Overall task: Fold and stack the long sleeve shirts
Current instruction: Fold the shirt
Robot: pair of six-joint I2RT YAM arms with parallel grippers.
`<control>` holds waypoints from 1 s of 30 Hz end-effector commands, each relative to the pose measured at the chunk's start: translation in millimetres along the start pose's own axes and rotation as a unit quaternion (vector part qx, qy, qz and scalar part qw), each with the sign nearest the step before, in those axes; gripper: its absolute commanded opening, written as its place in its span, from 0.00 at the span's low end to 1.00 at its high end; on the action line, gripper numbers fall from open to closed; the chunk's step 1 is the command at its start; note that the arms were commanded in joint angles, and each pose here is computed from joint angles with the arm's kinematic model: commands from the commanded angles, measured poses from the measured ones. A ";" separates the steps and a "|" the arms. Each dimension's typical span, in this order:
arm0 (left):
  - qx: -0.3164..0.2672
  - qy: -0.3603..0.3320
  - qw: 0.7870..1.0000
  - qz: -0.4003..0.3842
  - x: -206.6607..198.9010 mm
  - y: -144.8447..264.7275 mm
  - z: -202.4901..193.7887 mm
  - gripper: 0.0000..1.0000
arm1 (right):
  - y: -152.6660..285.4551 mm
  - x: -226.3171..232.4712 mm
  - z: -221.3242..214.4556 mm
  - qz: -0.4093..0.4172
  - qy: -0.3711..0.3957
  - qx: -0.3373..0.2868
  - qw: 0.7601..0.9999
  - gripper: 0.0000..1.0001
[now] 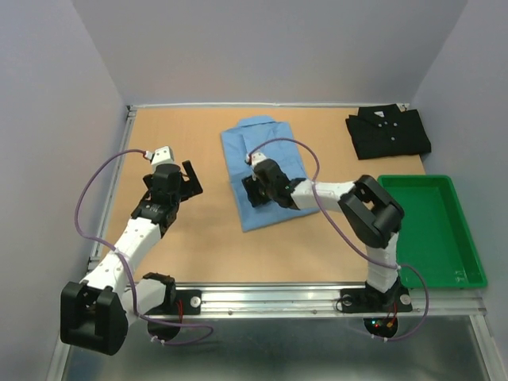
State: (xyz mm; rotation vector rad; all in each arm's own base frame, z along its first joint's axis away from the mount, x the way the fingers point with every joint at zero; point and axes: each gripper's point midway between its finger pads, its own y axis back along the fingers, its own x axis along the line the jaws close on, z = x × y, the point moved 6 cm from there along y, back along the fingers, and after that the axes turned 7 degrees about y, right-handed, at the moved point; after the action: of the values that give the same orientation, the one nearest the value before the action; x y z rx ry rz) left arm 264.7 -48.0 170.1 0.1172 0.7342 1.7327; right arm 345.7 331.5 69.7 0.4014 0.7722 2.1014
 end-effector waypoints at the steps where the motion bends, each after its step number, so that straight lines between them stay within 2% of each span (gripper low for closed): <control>1: -0.017 0.015 0.998 -0.053 -15.7 8.7 14.3 0.98 | 60.2 1.7 -81.9 0.025 0.053 0.123 0.991 0.61; 3: -0.014 0.016 0.997 -0.074 -21.4 11.9 16.0 0.98 | 95.6 -9.2 -83.4 0.001 0.064 0.117 0.991 0.63; 6: 0.000 0.022 0.994 -0.109 -35.6 10.8 16.9 0.98 | 131.6 -32.4 -92.5 -0.076 0.068 0.128 0.987 0.65; 7: 0.002 0.024 0.993 -0.120 -42.4 9.9 19.3 0.98 | 149.6 -38.5 -78.3 -0.097 0.062 0.095 0.989 0.66; 10: 0.018 0.021 0.989 -0.147 -66.5 -0.3 19.3 0.97 | 174.8 -49.8 -58.4 -0.126 0.003 0.048 0.991 0.66; 12: 0.036 0.002 0.986 -0.162 -90.9 -8.0 16.6 0.95 | 183.2 -60.5 -55.2 -0.145 -0.036 0.040 0.988 0.66; 15: 0.050 -0.016 0.984 -0.173 -117.1 -17.3 11.1 0.93 | 188.5 -69.4 -60.9 -0.159 -0.100 0.038 0.981 0.66; 17: 0.080 -0.038 0.982 -0.167 -136.5 -39.3 -7.3 0.88 | 188.8 -84.2 -72.2 -0.178 -0.150 0.047 0.971 0.64; 18: 0.074 -0.034 0.981 -0.175 -143.5 -36.5 -1.8 0.87 | 187.9 -82.3 -75.8 -0.173 -0.159 0.051 0.971 0.62; 19: 0.088 -0.039 0.980 -0.173 -153.7 -47.3 -9.3 0.82 | 187.8 -87.5 -80.3 -0.174 -0.182 0.055 0.966 0.59; 23: 0.116 -0.069 0.976 -0.169 -174.2 -69.6 -29.6 0.69 | 186.2 -90.9 -92.3 -0.172 -0.211 0.069 0.960 0.50; 26: 0.135 -0.086 0.975 -0.153 -181.4 -91.5 -45.2 0.64 | 182.3 -89.1 -105.0 -0.165 -0.230 0.089 0.955 0.46; 30: 0.162 -0.096 0.976 -0.112 -178.1 -114.2 -63.5 0.60 | 173.0 -88.8 -118.0 -0.165 -0.227 0.117 0.953 0.45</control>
State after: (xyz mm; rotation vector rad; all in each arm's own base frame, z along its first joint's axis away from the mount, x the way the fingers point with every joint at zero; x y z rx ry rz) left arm 375.8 -221.8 106.3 0.3925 0.8617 1.3180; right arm 235.7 136.4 107.6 0.7377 0.7272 1.5577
